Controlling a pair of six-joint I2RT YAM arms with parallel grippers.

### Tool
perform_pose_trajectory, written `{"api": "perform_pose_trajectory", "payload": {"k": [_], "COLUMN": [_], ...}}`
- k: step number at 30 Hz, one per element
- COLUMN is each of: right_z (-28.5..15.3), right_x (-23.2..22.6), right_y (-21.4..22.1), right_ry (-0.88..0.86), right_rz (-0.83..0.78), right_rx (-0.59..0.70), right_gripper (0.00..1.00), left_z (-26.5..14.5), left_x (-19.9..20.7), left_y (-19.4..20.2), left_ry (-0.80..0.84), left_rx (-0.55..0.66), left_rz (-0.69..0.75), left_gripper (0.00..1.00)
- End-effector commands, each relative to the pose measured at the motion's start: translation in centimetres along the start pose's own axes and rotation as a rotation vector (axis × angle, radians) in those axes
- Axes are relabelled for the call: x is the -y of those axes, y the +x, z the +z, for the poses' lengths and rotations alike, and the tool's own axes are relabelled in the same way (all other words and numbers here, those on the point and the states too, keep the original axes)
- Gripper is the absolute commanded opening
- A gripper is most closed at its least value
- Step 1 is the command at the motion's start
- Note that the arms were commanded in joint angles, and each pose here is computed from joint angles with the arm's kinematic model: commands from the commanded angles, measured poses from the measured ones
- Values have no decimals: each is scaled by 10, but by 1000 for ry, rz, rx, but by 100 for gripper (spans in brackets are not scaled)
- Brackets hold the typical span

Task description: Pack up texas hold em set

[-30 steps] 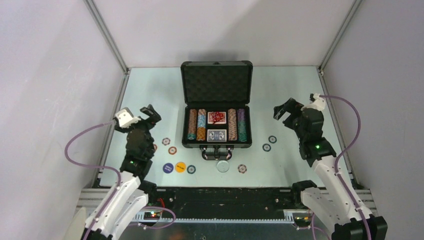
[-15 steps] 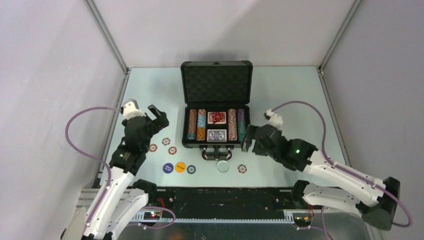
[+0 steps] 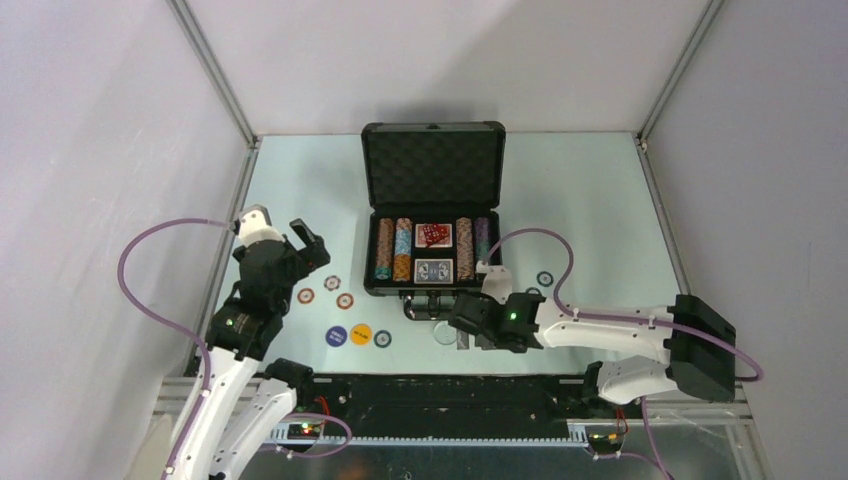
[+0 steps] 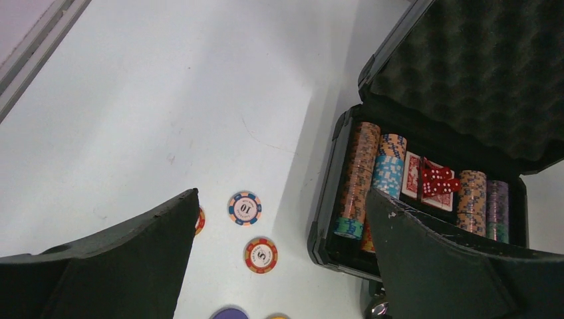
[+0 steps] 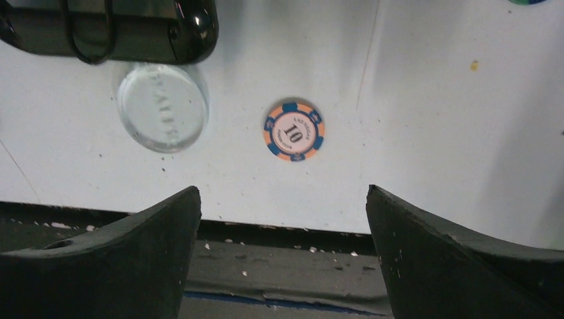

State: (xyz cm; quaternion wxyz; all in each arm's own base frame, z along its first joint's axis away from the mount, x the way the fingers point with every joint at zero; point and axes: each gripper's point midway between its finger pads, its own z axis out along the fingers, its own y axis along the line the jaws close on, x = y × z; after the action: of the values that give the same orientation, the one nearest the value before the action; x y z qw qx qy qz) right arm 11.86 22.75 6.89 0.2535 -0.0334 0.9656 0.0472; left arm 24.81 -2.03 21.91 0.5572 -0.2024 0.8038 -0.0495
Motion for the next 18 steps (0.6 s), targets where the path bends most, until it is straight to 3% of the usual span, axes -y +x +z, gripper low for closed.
{"api": "perform_pose_trajectory", "payload": {"k": [1,18], "right_z": [11,65], "right_x": [-24,-4], "right_y": [-10,12], "right_ry": [-87,-10], "right_rz": [57,73], "right_rx": [-12,-114], "right_gripper": [98,80], "left_z": [-3,-2], "left_x": [0,3], "left_y": [-5,-3], "left_ry": [4,17], "left_rx": [8,-5], "left_rz": [22,27], "left_gripper": [100,100]}}
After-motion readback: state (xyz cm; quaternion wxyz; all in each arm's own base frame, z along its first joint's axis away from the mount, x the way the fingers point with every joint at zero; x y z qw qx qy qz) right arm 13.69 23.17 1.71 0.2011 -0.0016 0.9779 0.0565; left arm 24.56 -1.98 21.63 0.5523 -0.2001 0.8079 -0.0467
